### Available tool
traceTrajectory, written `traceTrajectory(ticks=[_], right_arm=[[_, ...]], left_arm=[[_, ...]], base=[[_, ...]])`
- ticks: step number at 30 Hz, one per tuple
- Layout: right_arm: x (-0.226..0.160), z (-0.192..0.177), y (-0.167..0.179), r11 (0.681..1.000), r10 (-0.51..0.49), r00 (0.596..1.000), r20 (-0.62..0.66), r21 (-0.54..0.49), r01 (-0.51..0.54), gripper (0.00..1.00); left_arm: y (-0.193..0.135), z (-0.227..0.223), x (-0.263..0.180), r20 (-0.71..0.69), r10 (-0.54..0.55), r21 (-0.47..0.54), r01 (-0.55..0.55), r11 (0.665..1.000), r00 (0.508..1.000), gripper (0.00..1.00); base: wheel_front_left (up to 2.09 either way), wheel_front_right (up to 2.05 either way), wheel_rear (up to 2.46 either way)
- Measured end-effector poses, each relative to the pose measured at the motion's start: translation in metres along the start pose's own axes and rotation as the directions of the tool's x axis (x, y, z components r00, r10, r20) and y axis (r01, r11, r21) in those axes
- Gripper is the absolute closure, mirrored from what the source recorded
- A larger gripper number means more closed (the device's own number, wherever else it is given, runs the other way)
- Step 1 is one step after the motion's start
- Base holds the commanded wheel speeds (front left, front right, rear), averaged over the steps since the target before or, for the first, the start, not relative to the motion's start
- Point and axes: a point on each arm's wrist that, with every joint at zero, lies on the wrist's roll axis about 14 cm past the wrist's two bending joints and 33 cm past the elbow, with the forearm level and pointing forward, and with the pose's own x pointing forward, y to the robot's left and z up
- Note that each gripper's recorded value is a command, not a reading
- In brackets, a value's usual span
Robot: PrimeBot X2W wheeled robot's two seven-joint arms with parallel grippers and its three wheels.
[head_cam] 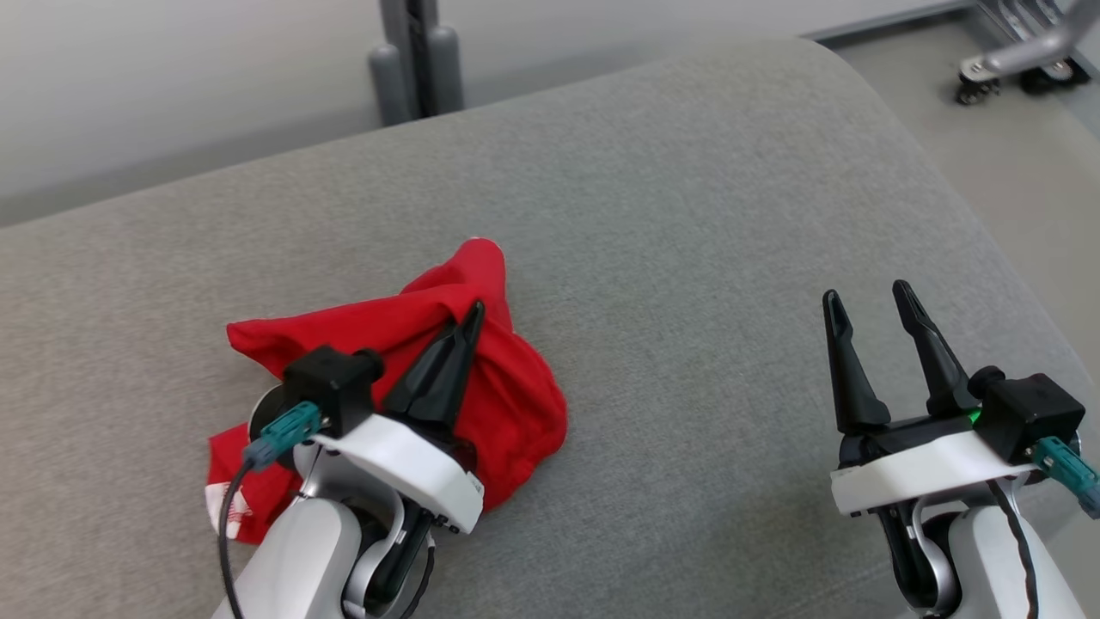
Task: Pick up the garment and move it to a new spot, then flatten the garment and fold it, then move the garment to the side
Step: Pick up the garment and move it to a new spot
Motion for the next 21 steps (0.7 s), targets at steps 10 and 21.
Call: traceTrajectory(ticks=[10, 21], right_arm=[[0.0, -0.019, -0.022, 0.998, -0.067, 0.997, -0.047, -0.011, 0.066, 0.0], [0.017, -0.023, 0.002, 1.0, 0.005, 0.999, -0.037, 0.007, -0.004, 0.0]], left_arm=[[-0.001, -0.088, 0.028, -0.243, -0.069, -0.033, 0.063, 0.997, 0.968, 0.84], [0.015, -0.073, 0.006, -0.164, -0.009, -0.014, 0.007, 1.0, 0.986, 0.0]], base=[[0.0, 0.0, 0.0], [0.0, 0.0, 0.0]])
